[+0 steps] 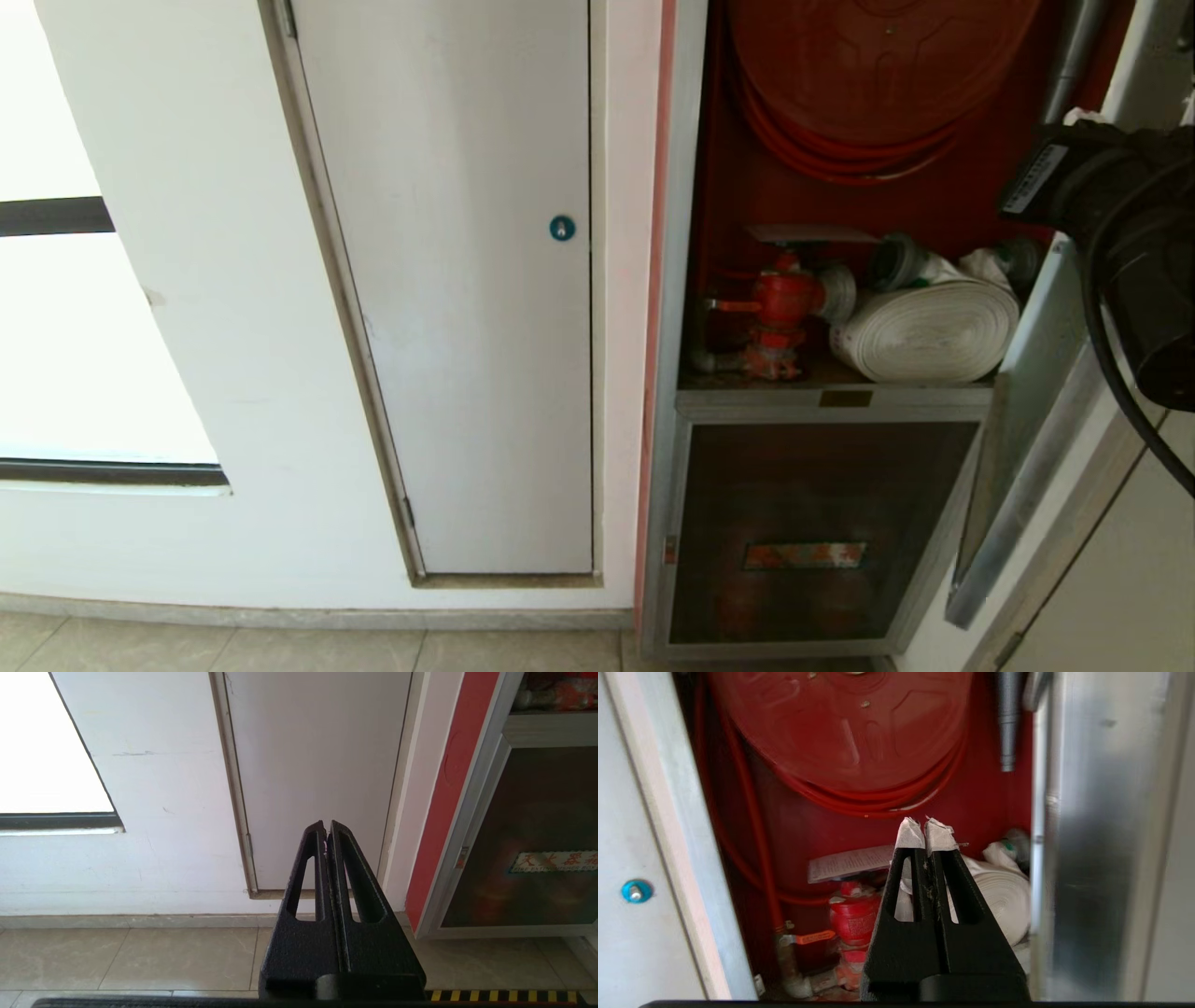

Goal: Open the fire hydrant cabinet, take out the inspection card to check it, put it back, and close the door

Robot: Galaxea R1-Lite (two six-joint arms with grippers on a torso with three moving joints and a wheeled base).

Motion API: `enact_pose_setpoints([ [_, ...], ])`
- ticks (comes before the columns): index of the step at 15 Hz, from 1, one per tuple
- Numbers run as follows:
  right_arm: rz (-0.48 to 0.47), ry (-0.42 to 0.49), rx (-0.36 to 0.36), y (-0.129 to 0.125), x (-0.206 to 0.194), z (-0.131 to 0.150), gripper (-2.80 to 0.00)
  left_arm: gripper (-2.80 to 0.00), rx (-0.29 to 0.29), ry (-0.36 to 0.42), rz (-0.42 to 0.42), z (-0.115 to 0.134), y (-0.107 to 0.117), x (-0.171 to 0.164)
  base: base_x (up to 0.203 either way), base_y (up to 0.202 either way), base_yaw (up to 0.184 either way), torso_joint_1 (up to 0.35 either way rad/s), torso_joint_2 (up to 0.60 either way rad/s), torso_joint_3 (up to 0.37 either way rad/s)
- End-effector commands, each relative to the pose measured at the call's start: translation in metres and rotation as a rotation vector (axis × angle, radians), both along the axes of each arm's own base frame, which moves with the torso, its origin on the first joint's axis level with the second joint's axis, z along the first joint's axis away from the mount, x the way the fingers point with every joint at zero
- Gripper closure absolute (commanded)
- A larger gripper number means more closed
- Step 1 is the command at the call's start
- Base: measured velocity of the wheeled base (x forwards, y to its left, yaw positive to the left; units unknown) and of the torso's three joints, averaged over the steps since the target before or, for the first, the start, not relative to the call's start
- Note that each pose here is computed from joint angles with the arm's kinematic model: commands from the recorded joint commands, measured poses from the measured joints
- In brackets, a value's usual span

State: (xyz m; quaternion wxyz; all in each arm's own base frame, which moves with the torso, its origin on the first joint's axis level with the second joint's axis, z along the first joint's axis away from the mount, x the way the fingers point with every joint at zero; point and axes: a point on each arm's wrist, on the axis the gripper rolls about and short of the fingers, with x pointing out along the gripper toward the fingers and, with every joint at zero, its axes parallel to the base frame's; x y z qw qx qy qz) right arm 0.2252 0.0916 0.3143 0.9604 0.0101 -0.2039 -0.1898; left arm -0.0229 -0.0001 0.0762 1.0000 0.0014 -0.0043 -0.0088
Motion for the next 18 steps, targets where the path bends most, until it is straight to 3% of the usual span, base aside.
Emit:
enact_pose_setpoints([
  [1,-0.013,-0.035,0.022,-0.012,-0.022,0.01,0.0,0.0,0.0,0.001,-0.001,0.0,0.0,0.0,0.0,0.0,0.0,0.0,0.0,0.0],
  [11,-0.161,-0.007,0.011,-0.065,-0.086,0.011,0.0,0.0,0.0,0.001,-0.001,0.0,0.0,0.0,0.0,0.0,0.0,0.0,0.0,0.0],
  [18,-0.333,0.005,0.007,-0.094,-0.117,0.015,0.0,0.0,0.0,0.001,-0.001,0.0,0.0,0.0,0.0,0.0,0.0,0.0,0.0,0.0],
])
